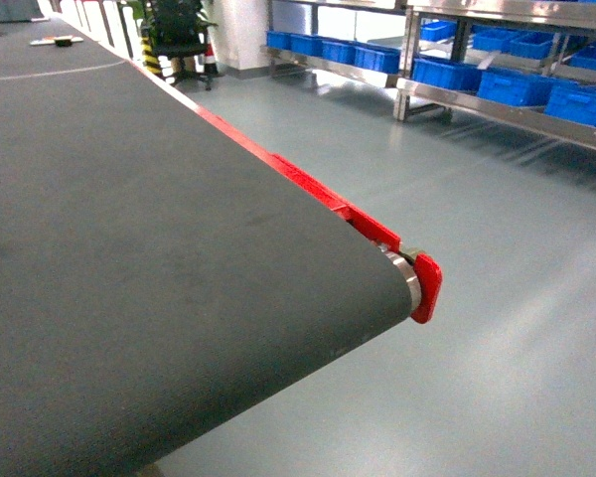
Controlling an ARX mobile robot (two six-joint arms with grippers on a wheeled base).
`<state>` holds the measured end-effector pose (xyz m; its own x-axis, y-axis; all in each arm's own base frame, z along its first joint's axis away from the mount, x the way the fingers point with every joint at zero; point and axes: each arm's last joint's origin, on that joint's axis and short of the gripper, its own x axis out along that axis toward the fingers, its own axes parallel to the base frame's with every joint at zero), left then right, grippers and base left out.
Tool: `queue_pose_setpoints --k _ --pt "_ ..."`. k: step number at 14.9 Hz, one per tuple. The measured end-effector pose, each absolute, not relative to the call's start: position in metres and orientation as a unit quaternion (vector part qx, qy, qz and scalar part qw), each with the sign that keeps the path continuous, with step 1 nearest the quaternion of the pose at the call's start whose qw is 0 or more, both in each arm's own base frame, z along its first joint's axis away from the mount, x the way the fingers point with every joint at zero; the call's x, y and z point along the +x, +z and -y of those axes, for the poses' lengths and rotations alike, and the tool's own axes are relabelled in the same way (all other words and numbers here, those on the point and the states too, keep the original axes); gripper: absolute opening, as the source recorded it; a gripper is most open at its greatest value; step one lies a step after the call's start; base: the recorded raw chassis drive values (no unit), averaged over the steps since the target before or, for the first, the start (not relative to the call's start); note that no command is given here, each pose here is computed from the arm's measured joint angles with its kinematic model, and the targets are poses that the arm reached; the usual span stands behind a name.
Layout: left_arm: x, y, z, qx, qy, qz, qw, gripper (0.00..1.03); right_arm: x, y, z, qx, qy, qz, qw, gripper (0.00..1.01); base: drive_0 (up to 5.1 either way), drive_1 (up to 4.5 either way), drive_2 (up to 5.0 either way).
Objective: Pick blue part to blue bin on bottom shelf
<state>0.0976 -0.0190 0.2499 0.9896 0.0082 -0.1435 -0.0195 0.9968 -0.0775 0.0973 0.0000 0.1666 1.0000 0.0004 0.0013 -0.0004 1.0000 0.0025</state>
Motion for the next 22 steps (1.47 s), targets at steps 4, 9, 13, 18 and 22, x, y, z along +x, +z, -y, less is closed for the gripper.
queue_pose_setpoints --k 4,9,13,18,22 --pt "0.0976 0.25 0.019 -0.039 0.007 -0.072 0.997 0.43 0.0973 0.1666 0.0 0.001 0.0 0.001 1.0 0.98 -1.6 -1.61 -1.6" --pt "0.0976 0.25 0.0189 -0.039 0.007 -0.072 0.997 0.43 0.0973 0.1666 0.0 0.001 0.0 0.001 1.0 0.98 -1.6 -1.58 -1.6" --pt "0.0976 0.25 0.019 -0.039 0.007 -0.072 0.997 0.43 0.0973 0.1666 0.0 0.001 0.0 0.001 1.0 0.98 -1.6 -1.59 -1.6" --pt "0.0976 0.25 0.0189 -0.039 0.007 -0.071 0.997 0.43 0.0973 0.1666 0.0 0.001 0.0 0.001 1.0 0.98 -1.6 -1.6 -1.6" --pt "0.0976 0.25 0.019 -0.039 0.007 -0.072 0.997 0.43 0.0973 0.1666 0.0 0.001 0.0 0.001 1.0 0.98 -1.6 -1.56 -1.6"
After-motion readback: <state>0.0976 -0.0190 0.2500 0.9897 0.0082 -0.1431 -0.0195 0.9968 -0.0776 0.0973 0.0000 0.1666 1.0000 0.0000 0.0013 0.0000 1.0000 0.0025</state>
